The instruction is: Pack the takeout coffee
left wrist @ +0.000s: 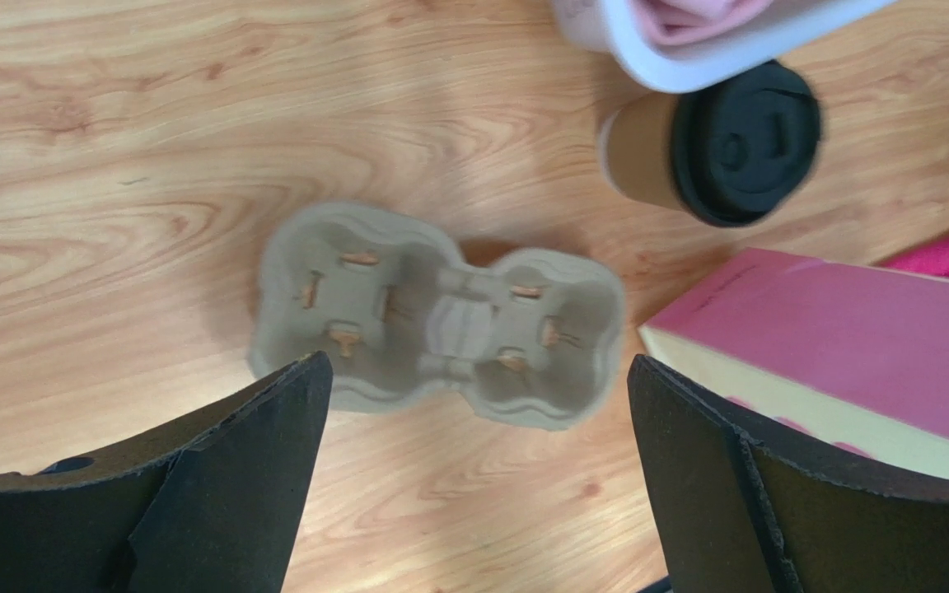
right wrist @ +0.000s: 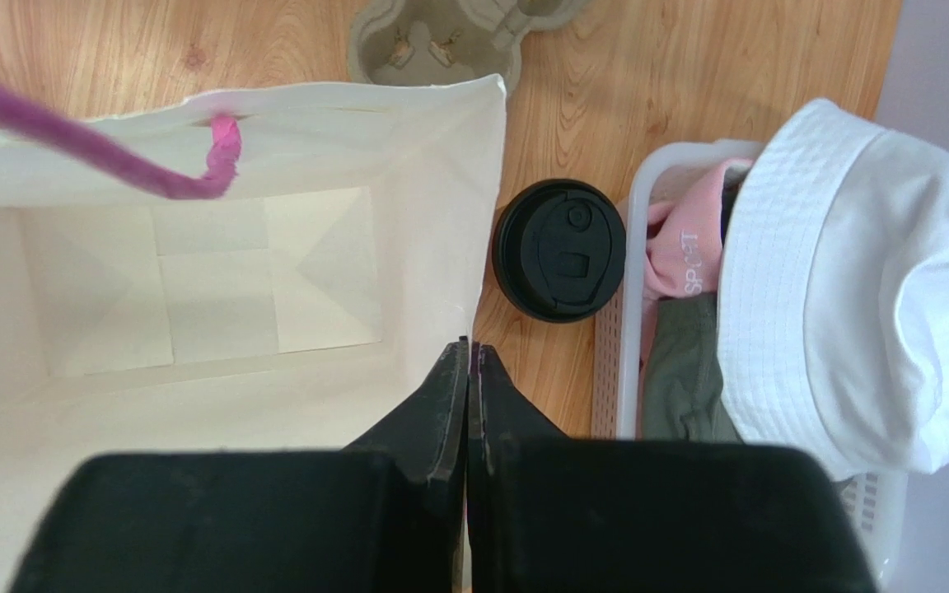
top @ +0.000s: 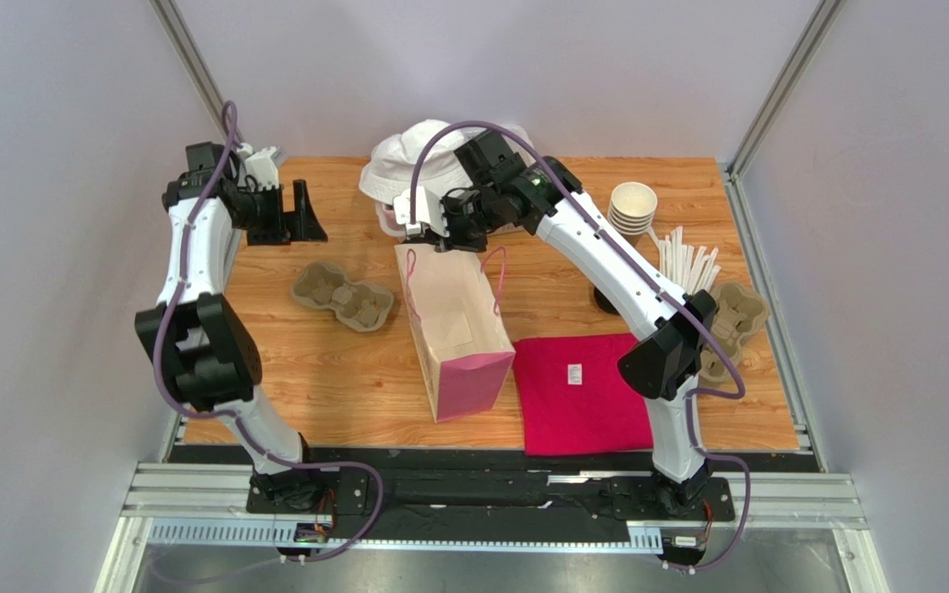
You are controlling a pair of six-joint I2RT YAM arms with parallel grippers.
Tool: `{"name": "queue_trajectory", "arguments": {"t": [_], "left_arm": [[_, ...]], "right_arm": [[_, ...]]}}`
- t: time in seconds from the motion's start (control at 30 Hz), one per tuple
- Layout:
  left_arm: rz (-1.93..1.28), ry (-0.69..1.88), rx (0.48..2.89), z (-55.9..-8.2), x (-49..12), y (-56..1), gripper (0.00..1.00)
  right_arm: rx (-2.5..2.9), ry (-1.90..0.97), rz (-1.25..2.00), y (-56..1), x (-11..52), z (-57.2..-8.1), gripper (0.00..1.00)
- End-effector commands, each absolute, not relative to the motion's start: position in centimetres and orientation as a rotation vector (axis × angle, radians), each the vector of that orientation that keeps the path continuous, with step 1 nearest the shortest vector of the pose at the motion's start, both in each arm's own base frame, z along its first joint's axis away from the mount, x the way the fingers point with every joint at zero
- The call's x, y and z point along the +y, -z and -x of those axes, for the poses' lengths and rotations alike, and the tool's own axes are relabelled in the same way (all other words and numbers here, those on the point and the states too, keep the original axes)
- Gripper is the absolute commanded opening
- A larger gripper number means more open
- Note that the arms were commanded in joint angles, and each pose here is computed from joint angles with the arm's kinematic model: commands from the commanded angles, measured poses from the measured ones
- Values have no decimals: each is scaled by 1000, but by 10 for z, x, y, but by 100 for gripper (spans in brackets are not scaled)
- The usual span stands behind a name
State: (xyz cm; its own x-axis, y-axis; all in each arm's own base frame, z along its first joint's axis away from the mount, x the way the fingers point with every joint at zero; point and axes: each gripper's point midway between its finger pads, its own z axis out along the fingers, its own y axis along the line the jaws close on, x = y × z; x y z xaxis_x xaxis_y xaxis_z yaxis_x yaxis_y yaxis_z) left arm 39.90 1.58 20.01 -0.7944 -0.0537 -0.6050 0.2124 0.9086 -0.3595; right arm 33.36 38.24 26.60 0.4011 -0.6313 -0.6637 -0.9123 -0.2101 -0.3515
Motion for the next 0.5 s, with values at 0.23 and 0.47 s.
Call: {"name": "queue_trajectory", "arguments": {"t": [0.23, 0.47], "left_arm": [[-224, 563, 2526, -426, 65, -133, 88], [-188, 594, 2562, -419, 84, -91, 75]], "right_arm": [[1637, -525, 1721, -282, 357, -325, 0], [1720, -564, 1665, -280, 353, -322, 0]]}}
